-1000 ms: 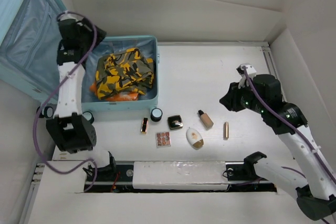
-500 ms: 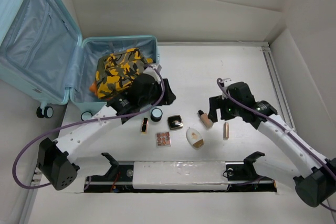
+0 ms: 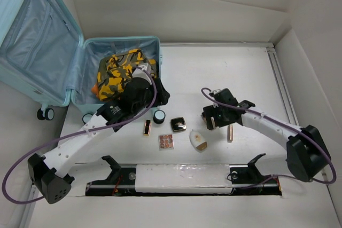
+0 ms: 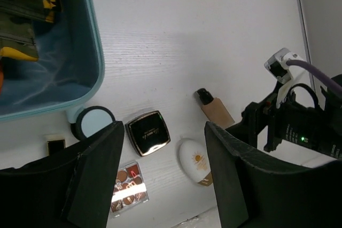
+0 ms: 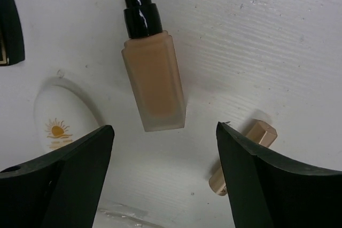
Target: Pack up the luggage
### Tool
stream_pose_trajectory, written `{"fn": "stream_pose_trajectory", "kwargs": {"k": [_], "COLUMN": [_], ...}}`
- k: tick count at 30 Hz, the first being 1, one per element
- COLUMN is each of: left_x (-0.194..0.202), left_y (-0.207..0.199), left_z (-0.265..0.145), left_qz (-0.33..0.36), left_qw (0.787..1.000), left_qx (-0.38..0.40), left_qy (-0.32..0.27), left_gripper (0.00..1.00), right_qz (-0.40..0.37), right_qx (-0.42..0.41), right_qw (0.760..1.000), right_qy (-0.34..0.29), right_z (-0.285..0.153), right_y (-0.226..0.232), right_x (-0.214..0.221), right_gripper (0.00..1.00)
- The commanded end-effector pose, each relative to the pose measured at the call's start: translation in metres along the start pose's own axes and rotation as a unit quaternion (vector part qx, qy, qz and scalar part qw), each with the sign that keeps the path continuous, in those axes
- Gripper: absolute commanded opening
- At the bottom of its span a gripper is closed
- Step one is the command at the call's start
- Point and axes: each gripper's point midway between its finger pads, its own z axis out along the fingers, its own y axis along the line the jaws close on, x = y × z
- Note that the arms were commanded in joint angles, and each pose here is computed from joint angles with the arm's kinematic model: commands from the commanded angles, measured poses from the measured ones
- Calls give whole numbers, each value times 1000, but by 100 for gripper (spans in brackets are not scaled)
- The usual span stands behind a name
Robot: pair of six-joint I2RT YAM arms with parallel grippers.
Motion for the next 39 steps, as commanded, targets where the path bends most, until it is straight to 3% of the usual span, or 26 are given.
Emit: {"fn": "stream_pose_trajectory", "kwargs": {"k": [1,8,15,16,17,18,21,23,24,27,33,35,37,39], "left_x": [-28,-69,-69,-63,-65,-59,-89,-116,-140,-152,-127,-115,-108,-101], "left_y": [8,21,37,47,85,92,137,135,124,115,104,105,101,98], "left_z": [-14,-33,-19,-12,0,5,-8,-29,-49,-72,-77,-75,-76,-76], "left_qz": [-23,-73,-86,-92,-119,-140,-184,-165,-141,-132,-145,-146,-143,-138], "left_qw": [999,993,992,992,986,987,979,976,976,973,976,978,979,981], "left_qx": [-16,-21,-44,-53,-93,-70,-55,-69,-67,-74,-63,-62,-63,-70], "left_qy": [-40,-95,-84,-71,-66,-38,-74,-120,-155,-175,-152,-136,-127,-121], "left_gripper": [58,61,61,62,62,59,55,55,56,56,56,56,56,56], "right_qz": [-2,-7,-21,-21,-24,-24,-33,-43,-43,-56,-79,-75,-80,-68], "right_qx": [10,26,19,18,14,9,-9,-34,-36,-81,-184,-206,-246,-262], "right_qw": [999,1000,999,999,999,999,999,996,996,988,960,957,942,939], "right_qy": [-40,-17,-17,-19,-26,-24,-41,-67,-72,-122,-194,-188,-214,-214], "right_z": [7,31,42,43,41,39,23,4,-6,-40,-86,-68,-80,-54], "right_y": [3,2,9,11,15,18,29,50,52,85,162,186,219,241], "right_x": [-25,-24,-34,-38,-44,-45,-63,-87,-94,-134,-214,-230,-257,-274], "right_gripper": [82,72,56,48,45,43,33,30,30,30,30,30,30,30]}}
